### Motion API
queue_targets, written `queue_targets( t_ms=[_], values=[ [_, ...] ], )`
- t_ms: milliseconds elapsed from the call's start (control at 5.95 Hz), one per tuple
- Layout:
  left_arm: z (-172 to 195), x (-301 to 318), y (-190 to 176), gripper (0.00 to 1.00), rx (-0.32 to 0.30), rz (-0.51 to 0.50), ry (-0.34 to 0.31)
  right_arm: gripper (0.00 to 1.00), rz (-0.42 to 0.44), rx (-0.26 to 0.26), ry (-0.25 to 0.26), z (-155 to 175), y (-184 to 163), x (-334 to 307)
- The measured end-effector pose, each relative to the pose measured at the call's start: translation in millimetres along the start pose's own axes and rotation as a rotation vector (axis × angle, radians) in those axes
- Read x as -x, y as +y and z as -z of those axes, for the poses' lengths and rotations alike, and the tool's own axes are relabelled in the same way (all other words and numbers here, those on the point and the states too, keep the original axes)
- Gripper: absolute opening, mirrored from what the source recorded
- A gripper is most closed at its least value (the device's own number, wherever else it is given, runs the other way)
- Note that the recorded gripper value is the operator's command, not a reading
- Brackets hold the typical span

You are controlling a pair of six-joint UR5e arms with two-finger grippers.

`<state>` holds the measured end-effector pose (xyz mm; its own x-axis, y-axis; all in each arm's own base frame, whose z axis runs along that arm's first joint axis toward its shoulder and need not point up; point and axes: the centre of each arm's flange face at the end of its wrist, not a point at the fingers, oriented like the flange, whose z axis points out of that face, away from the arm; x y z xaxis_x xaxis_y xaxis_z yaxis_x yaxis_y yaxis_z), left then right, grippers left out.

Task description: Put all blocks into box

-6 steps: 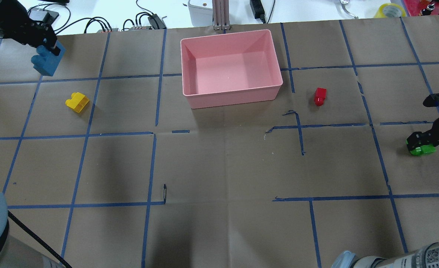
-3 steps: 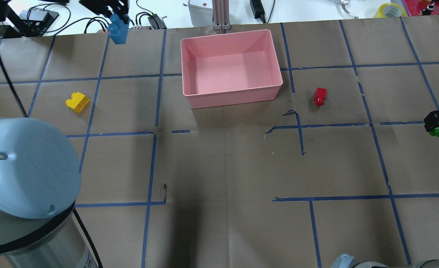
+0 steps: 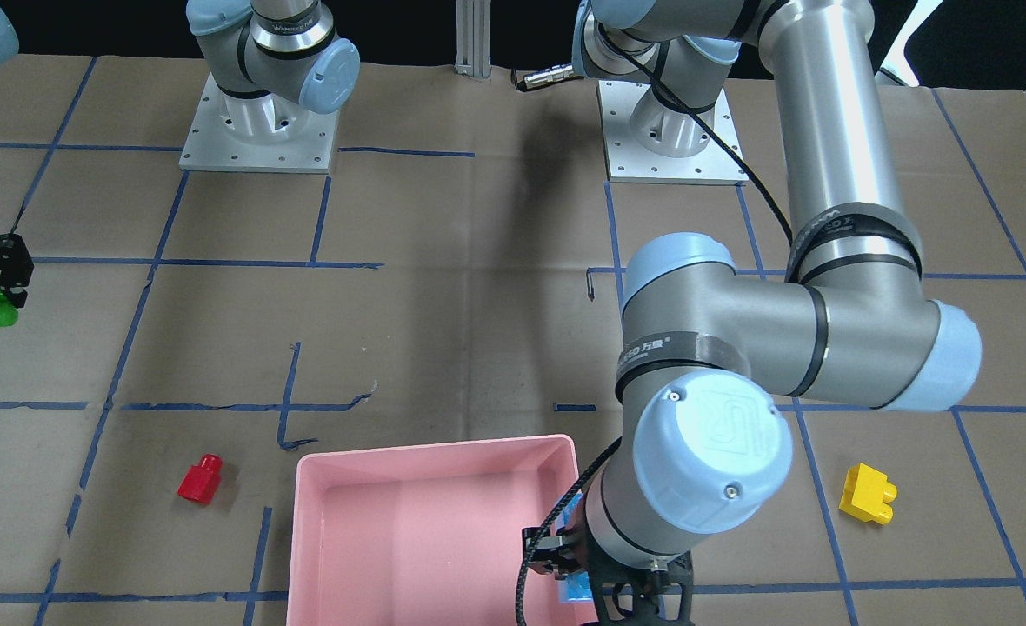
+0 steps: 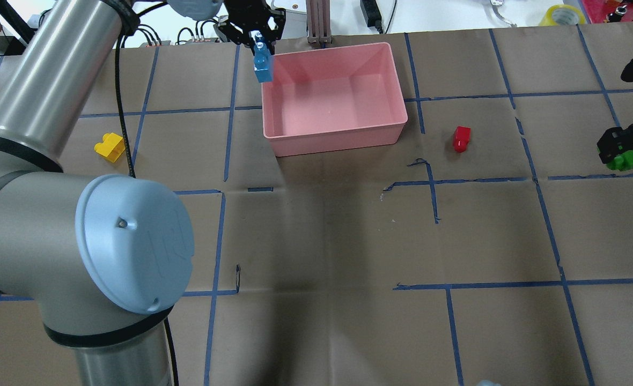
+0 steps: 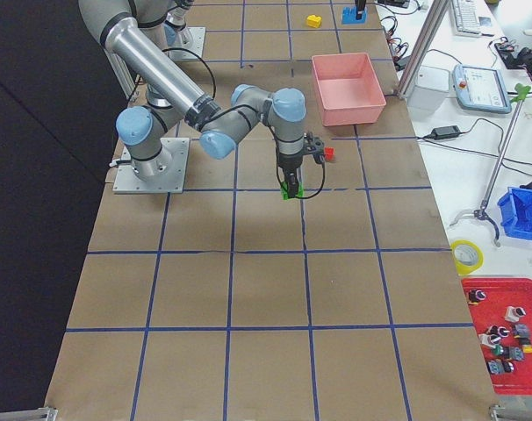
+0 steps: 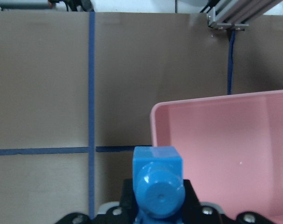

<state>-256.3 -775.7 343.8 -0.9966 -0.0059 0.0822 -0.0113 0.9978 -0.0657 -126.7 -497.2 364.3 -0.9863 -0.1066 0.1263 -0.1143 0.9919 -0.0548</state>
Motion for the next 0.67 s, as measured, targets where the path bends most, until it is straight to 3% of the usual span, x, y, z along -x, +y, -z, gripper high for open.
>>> queue_targets(
  t_ms=[168,504,672],
  values=[
    [-28.2,-14.2,1.1,0.0,0.016,0.012,-0.001,0.09,-0.011,-0.002,-0.014,9.1,-5.3,22.4],
    [-67.9,-41.5,4.4,0.94,0.005,0.022,0.001,0.09,-0.05,-0.008,-0.045,28.5,-8.8,73.5],
    [-72.8,-45.8,4.1,0.99,-0.009,0.053,0.003,0.09,-0.069,-0.005,-0.054,40.6,-6.1,99.1]
  ],
)
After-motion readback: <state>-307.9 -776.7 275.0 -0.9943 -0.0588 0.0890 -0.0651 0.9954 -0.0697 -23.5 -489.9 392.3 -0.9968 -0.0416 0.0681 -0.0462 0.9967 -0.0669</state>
